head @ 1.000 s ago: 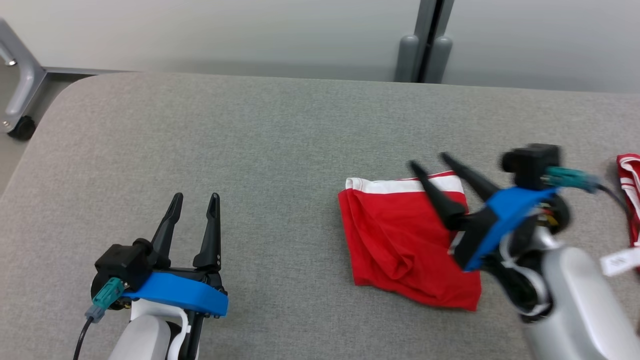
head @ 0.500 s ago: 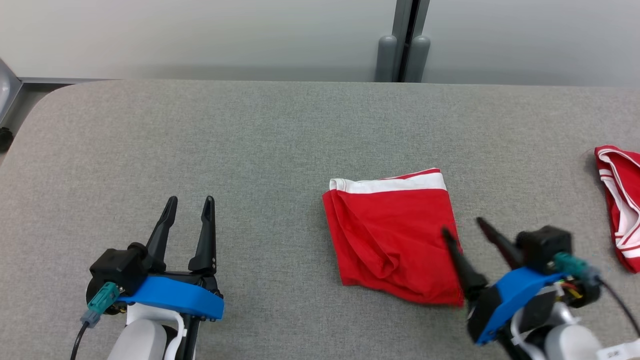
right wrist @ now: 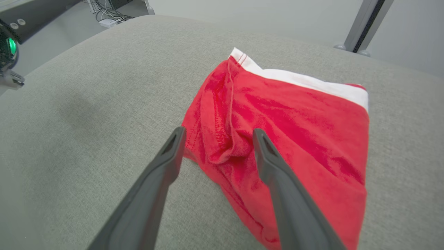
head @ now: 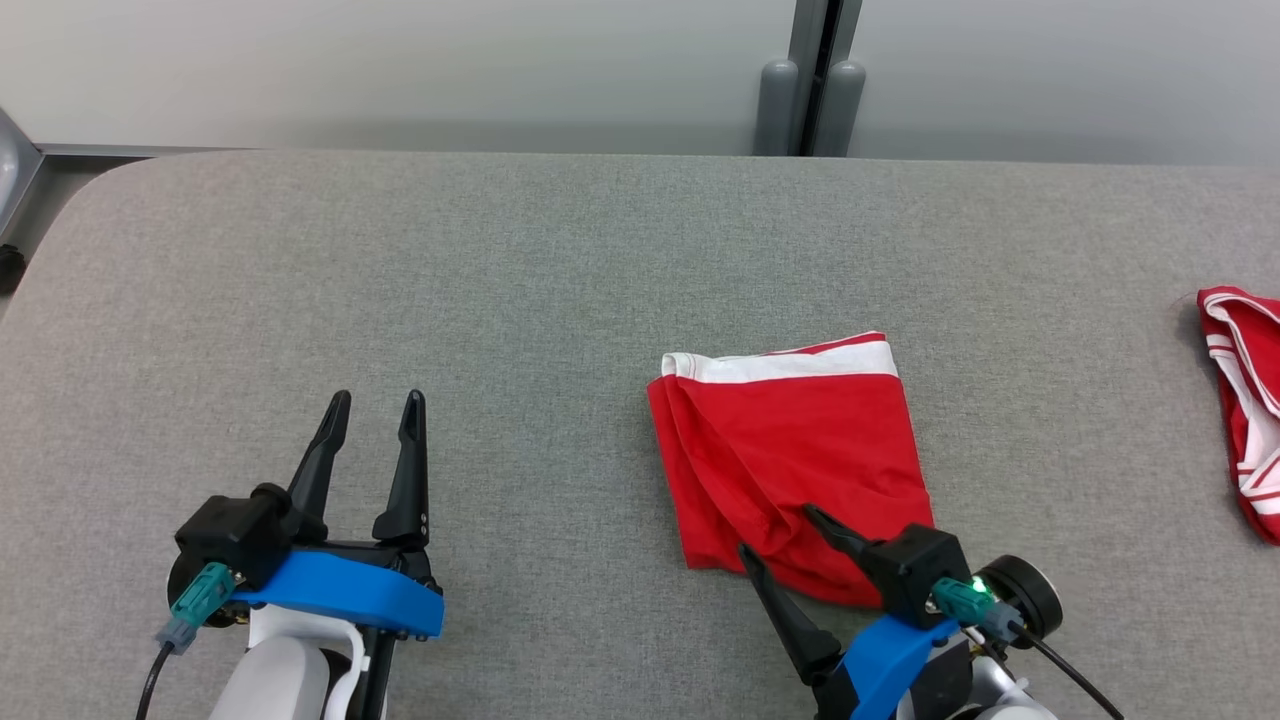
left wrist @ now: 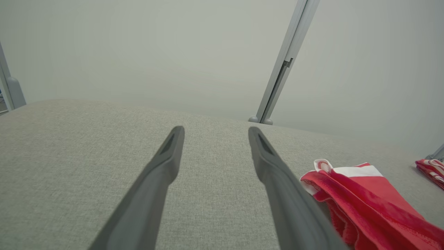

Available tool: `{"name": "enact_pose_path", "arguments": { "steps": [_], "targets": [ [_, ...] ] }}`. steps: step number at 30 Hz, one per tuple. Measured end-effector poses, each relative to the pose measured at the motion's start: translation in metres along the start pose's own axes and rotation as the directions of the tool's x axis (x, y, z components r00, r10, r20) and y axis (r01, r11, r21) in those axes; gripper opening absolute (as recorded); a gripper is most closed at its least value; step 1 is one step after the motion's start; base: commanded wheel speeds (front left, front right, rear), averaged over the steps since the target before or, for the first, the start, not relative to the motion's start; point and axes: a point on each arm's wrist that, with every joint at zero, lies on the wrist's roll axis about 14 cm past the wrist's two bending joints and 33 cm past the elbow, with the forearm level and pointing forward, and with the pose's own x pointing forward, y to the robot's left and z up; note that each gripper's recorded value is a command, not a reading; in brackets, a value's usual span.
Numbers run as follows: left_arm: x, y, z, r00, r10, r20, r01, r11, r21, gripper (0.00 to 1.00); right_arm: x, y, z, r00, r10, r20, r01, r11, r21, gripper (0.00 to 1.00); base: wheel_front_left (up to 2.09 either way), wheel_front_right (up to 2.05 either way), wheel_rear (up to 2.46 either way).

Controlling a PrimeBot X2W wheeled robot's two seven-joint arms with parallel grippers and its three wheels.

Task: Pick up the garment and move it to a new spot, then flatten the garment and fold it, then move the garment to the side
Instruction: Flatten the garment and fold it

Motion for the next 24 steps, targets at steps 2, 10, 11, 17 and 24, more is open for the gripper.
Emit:
{"name": "enact_pose_path", "arguments": {
  "steps": [2, 10, 11, 17, 24],
  "targets": [
    [0.000, 0.000, 0.000, 1.000, 0.001, 0.000, -0.001, 1.000, -0.001, 1.00, 0.001, 0.002, -0.006, 1.000, 0.006, -0.025, -0.006, 1.000, -0.006, 1.00, 0.00, 0.00, 0.00],
    [-0.002, 0.004, 0.000, 1.000, 0.011, -0.001, -0.011, 1.000, -0.002, 1.00, 0.009, -0.001, -0.010, 0.999, 0.007, -0.051, -0.008, 1.000, -0.027, 0.85, 0.00, 0.00, 0.00],
    [-0.002, 0.004, 0.000, 1.000, 0.012, -0.001, -0.012, 1.000, -0.004, 1.00, 0.009, -0.001, -0.011, 0.998, 0.005, -0.055, -0.007, 1.000, -0.029, 0.77, 0.00, 0.00, 0.00],
    [-0.003, 0.004, 0.001, 1.000, 0.016, 0.001, -0.016, 1.000, -0.006, 1.00, 0.011, 0.001, -0.014, 0.998, 0.010, -0.064, -0.012, 1.000, -0.028, 0.00, 0.00, 0.00, 0.00],
    [-0.004, 0.004, 0.001, 1.000, 0.017, 0.002, -0.017, 1.000, -0.007, 1.00, 0.012, 0.023, -0.011, 0.995, 0.075, -0.066, -0.078, 0.996, -0.043, 0.00, 0.00, 0.00, 0.00]
  ]
}}
